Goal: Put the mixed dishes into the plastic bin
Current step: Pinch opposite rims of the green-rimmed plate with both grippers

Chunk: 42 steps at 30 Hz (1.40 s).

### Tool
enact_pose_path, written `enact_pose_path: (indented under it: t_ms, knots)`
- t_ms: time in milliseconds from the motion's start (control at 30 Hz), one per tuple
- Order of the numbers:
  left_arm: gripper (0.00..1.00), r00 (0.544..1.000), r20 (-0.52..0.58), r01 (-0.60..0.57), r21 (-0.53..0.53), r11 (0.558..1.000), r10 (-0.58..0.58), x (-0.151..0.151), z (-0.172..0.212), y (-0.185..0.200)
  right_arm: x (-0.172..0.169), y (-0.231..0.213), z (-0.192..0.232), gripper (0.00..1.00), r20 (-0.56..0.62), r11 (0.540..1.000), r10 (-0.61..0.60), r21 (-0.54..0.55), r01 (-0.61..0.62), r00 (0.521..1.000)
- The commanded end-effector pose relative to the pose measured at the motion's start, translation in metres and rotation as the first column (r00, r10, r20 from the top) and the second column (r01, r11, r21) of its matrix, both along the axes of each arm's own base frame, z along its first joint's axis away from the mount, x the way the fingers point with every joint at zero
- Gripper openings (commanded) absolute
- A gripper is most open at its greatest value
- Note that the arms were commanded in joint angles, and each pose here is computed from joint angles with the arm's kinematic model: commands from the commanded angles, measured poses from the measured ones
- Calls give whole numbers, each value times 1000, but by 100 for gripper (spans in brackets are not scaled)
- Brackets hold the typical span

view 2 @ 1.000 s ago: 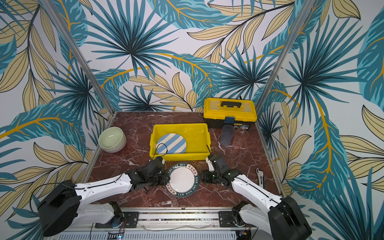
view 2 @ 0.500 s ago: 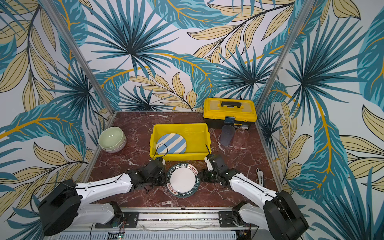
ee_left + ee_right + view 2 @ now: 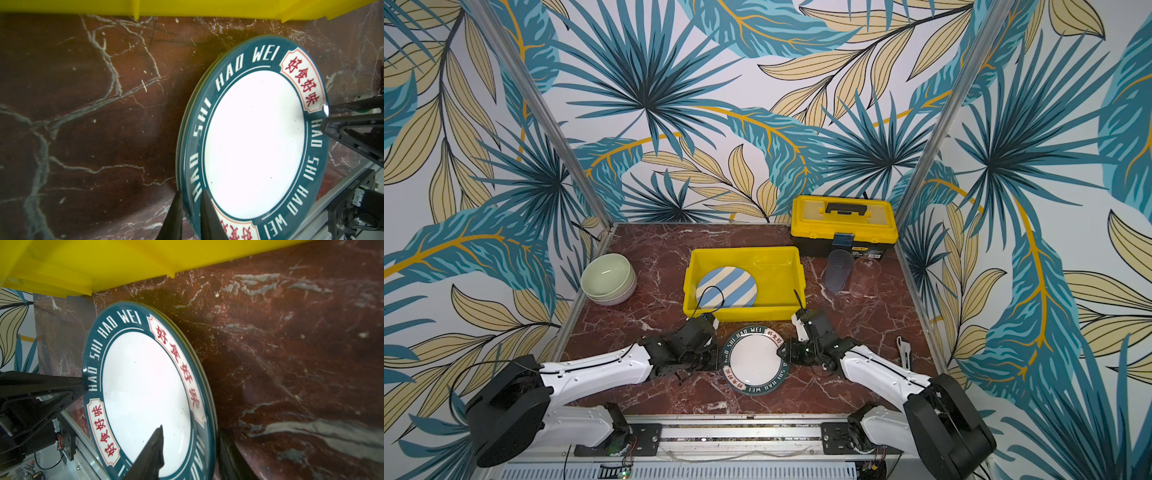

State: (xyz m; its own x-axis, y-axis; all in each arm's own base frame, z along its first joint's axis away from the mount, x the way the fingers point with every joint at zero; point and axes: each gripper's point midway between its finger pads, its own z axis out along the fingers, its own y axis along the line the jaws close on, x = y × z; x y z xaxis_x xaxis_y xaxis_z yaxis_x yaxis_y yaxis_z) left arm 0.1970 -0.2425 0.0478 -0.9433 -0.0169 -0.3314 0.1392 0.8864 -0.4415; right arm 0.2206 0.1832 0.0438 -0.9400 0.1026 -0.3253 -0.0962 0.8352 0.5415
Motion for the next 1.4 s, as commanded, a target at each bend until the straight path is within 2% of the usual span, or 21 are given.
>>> enact_pose_path:
  t_ms: [0, 300, 700, 1067, 1367]
  knots:
    - [15, 999, 25, 32, -36, 999, -31, 6, 11, -14, -3, 0, 3, 42, 2, 1000, 3, 7, -3, 1000]
    - [14, 999, 15, 43, -18, 999, -43, 7, 6, -17, -10, -11, 15, 42, 8, 999, 0, -44, 0, 1000]
    - [12, 999, 9, 44, -7, 999, -43, 6, 2, -18, -13, -15, 29, 41, 17, 999, 1, -54, 0, 1000]
    - [12, 999, 11, 46, -8, 999, -46, 7, 3, -19, -15, 4, 22, 35, -10, 998, 14, 66, -14, 1000]
    - [12, 999, 9, 46, -7, 999, -46, 7, 2, -19, -4, 16, 24, 29, 25, 989, 11, 145, -15, 1000]
